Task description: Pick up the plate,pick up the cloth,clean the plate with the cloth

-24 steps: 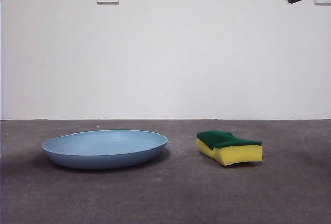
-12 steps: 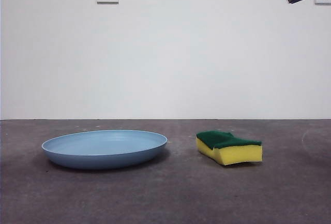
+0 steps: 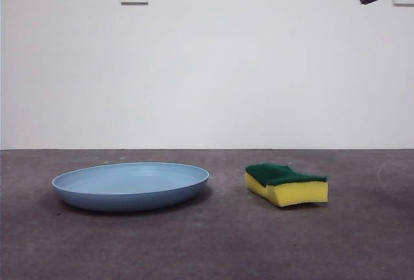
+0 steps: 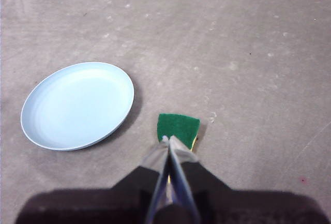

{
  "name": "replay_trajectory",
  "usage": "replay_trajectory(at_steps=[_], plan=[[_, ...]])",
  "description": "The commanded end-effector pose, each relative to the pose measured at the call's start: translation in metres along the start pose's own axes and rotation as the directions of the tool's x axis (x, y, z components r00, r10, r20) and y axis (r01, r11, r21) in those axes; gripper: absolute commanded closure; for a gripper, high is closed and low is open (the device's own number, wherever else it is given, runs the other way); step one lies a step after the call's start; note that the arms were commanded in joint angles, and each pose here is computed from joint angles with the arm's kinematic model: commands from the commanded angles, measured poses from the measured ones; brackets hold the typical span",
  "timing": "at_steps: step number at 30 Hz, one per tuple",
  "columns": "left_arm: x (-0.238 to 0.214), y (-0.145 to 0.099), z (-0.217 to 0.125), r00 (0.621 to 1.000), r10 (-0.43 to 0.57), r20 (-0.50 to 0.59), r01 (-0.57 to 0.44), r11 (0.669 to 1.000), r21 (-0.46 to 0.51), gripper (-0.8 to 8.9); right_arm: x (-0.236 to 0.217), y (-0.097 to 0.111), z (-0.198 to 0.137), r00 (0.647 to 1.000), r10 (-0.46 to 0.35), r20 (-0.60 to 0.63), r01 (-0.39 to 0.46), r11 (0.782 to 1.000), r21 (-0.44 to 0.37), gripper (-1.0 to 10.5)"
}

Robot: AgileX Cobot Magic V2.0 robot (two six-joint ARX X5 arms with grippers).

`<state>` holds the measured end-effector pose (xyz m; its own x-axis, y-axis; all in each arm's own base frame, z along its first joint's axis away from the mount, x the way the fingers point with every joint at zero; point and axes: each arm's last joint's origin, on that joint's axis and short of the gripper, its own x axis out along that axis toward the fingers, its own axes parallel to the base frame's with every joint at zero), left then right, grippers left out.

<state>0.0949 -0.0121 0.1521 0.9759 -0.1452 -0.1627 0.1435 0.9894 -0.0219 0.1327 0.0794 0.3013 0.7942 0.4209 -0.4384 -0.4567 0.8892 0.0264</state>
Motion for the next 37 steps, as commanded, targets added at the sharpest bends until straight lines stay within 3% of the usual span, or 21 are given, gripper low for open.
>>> replay_trajectory(at_steps=[1, 27, 31, 37], plan=[[0.001, 0.001, -0.005, 1.000, 0.007, -0.022, -0.007, 1.000, -0.010, 8.15, 0.001, 0.000, -0.002, 1.000, -0.001, 0.004, 0.001, 1.000, 0.009, 9.5], [0.001, 0.001, -0.005, 1.000, 0.010, -0.019, -0.010, 1.000, -0.017, 8.15, 0.000, 0.000, -0.002, 1.000, -0.002, 0.003, 0.001, 1.000, 0.009, 9.5], [0.001, 0.001, -0.005, 1.000, 0.010, -0.018, -0.010, 1.000, -0.017, 8.15, -0.018, -0.008, -0.002, 0.995, -0.080, 0.066, 0.086, 0.992, -0.097, 9.5], [0.001, 0.001, -0.005, 1.000, 0.010, -0.018, -0.010, 1.000, -0.017, 8.15, -0.045, -0.026, -0.014, 0.960, -0.227, 0.165, 0.234, 0.972, -0.024, 9.5]])
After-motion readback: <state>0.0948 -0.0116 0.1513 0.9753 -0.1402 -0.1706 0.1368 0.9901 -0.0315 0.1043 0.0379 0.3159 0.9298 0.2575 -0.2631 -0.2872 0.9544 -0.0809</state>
